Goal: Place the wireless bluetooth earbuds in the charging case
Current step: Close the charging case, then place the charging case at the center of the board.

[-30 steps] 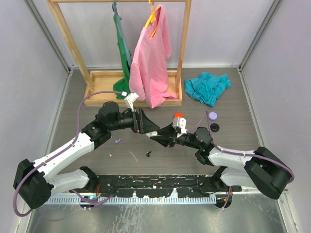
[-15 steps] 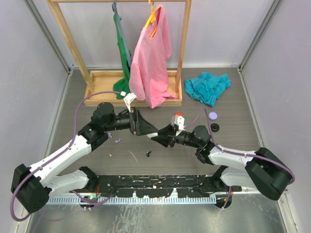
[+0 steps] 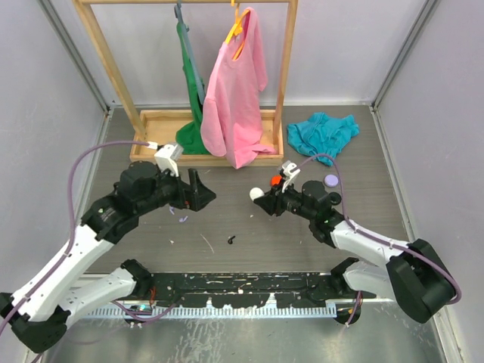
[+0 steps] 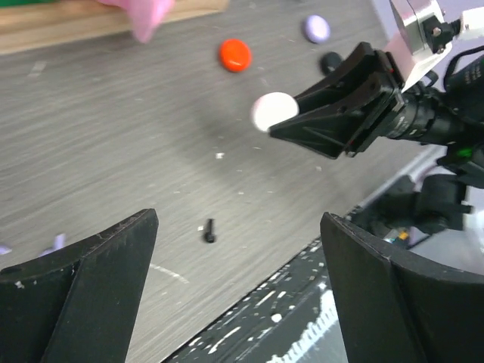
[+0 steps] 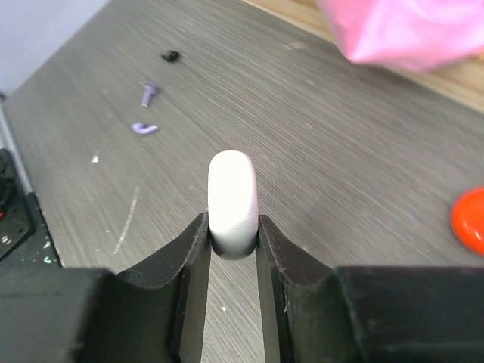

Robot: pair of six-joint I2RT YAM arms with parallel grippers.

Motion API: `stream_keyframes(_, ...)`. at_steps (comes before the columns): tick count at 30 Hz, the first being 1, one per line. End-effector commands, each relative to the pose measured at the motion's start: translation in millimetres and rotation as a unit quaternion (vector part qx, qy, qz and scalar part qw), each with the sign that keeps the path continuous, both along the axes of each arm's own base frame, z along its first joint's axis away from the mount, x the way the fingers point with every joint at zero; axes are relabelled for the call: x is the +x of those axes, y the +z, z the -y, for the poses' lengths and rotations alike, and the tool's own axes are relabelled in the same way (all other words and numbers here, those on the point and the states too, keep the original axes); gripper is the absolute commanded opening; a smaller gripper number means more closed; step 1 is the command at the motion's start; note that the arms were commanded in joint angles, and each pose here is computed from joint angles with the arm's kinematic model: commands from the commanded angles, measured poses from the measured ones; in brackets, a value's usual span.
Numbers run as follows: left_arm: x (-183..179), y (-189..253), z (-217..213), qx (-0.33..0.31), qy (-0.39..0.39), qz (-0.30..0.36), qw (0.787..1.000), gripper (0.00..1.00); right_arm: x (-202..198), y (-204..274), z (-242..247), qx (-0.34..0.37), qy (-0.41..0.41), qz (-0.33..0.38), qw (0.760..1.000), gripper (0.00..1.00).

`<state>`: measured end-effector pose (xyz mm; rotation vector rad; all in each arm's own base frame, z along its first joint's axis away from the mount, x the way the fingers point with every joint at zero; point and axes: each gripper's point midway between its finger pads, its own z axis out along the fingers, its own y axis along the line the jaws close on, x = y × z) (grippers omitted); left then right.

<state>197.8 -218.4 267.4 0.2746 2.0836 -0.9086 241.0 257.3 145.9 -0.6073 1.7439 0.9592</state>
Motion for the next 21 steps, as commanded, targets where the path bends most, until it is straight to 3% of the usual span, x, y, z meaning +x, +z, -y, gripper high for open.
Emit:
stream_keyframes(1, 2, 6, -60, 0.122, 0.072, 0.050, 0.989, 0.93, 24, -14, 18, -0.007, -0.077, -0.083, 0.994, 0.17)
stream_keyframes(7, 8, 10, -100, 0.177, 0.131, 0.114, 0.969, 1.00, 54, -52, 32, -0.023, -0.132, -0.173, 0.976, 0.17)
stream_keyframes(13, 12, 6, -132, 0.213, 0.190, 0.143, 0.948, 0.98, 83, -80, 35, -0.019, -0.171, -0.244, 0.955, 0.18)
stream_keyframes(18, 9, 3, -141, 0.214, 0.205, 0.150, 0.943, 0.98, 95, -99, 37, -0.025, -0.182, -0.283, 0.942, 0.28)
stream_keyframes(21, 9, 4, -145, 0.209, 0.212, 0.153, 0.942, 0.98, 98, -107, 46, -0.038, -0.201, -0.300, 0.932, 0.40)
